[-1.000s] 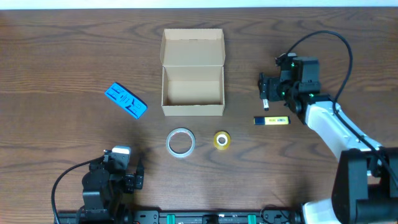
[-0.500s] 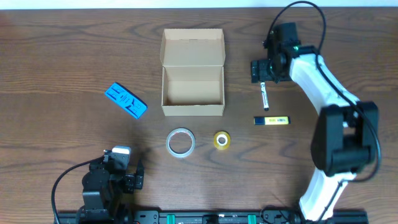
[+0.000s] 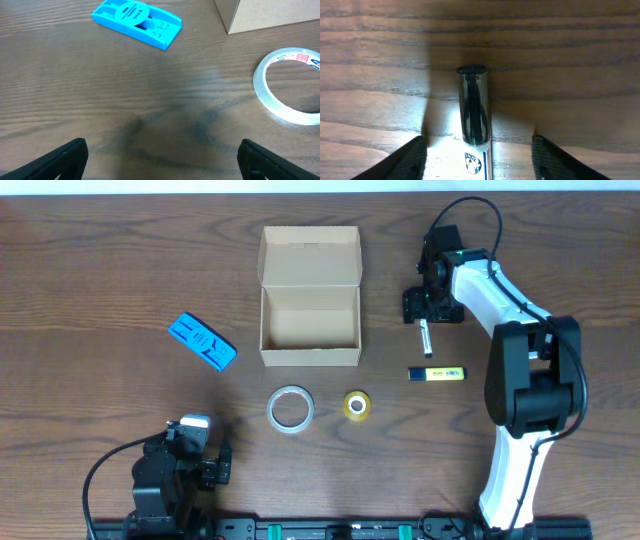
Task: Pack container
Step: 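Move right gripper to the white marker and grasp it, then carry the marker with right gripper into the box and release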
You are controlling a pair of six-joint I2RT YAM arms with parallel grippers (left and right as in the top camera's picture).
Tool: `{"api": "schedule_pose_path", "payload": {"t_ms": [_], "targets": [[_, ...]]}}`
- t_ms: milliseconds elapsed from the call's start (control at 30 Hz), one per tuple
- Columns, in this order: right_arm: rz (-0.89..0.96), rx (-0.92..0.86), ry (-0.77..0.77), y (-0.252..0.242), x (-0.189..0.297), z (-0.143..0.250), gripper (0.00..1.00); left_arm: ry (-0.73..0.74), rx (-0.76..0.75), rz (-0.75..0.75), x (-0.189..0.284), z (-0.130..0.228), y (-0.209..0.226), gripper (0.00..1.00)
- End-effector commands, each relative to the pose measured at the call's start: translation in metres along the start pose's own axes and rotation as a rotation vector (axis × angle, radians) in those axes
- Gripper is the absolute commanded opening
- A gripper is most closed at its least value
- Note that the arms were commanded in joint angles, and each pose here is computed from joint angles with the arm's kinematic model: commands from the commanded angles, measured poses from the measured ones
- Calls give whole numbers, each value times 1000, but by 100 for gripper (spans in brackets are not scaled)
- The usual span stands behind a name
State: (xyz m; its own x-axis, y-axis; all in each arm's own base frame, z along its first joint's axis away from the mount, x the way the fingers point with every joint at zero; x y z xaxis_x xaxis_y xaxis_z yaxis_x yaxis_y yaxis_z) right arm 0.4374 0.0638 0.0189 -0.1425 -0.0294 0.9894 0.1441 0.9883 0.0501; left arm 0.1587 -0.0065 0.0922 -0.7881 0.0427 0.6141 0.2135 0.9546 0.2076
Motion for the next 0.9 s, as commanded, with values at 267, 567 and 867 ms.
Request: {"api": "schedule_pose_path", "payload": {"t_ms": [267,567,867], "targets": [[10,-7,33,3,-9,7,20,12,-13,-3,-1,4,0,95],[11,23,13,3,-8,2,1,13,-13,-2,-1,4,0,95],[-12,64,-30,15,30,-7,1,13,-13,-2,-1,4,0,95]]}}
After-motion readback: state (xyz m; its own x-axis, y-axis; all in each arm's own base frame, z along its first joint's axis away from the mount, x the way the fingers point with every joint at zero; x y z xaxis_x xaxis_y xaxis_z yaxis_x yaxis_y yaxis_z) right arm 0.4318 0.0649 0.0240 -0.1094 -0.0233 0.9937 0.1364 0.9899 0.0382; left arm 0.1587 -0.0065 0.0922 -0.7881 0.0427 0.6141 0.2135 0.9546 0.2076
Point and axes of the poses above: each gripper's point midway between its finger pads, its own x axis back along the fingers, its own y axis along the line the jaws close on, z = x × y, the point moved 2 cm from there along x, back along the fingers, and after that the axes turned 7 degrees about -x, right-handed, at the moved point
